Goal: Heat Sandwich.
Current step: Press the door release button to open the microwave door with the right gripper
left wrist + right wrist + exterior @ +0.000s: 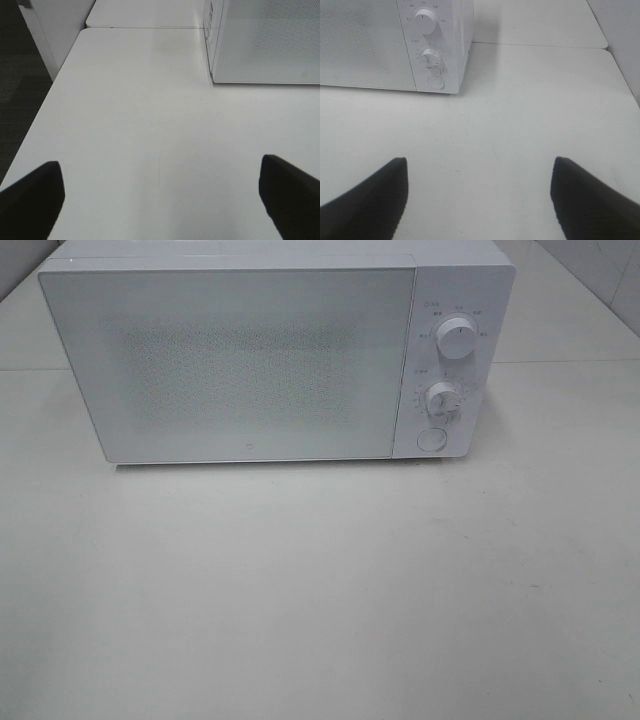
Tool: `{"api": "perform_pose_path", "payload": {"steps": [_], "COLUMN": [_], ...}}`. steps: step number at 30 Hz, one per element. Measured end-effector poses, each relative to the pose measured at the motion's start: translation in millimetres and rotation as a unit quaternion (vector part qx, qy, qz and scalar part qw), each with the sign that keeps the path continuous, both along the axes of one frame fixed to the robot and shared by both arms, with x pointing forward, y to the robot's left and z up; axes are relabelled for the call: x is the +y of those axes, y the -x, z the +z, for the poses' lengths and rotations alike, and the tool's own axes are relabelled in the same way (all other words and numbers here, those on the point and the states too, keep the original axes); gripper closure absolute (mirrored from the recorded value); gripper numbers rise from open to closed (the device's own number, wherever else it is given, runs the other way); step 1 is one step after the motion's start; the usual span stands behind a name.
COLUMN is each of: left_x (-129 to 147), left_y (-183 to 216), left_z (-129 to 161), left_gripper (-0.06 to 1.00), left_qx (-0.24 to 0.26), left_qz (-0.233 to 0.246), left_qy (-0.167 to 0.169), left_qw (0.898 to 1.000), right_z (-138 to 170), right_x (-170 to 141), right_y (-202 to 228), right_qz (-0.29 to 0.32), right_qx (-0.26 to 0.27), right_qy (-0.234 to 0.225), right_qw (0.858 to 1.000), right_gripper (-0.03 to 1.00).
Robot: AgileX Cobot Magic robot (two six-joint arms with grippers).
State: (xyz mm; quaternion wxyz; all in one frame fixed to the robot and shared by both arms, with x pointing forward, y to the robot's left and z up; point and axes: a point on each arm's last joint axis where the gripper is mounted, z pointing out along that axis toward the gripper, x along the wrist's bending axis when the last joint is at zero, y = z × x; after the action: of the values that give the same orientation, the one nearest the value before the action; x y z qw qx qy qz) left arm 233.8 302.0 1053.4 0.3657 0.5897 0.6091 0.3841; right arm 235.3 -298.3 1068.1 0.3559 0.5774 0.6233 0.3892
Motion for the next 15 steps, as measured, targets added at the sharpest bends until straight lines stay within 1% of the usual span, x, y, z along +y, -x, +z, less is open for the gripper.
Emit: {"api": "perform_pose_path", "payload": {"steps": [1,10,15], "left_x": [0.0,0.0,0.0], "left_y": [0.0,0.0,0.0], "left_z": [0.0,0.0,0.0], "left_gripper": [-0.05,-0.05,-0.05], "left_qx": [0.000,0.000,0.000], "left_qz": [0.000,0.000,0.000], "left_qy": [0.000,0.000,0.000], "left_qw": [1.000,1.000,1.000], "right_z": [1.8,12.2,14.9], "right_x": [0.5,2.5,3.6], "right_y": [-6.5,-33.6,-48.1], "right_qz": [0.000,-0.001,-0.001], "right_qx": [0.005,-0.009,-0.007], "right_qy": [0.000,-0.001,-0.001], "right_qw": [1.000,1.000,1.000], "right_gripper": [0.20,0.20,0.20]}}
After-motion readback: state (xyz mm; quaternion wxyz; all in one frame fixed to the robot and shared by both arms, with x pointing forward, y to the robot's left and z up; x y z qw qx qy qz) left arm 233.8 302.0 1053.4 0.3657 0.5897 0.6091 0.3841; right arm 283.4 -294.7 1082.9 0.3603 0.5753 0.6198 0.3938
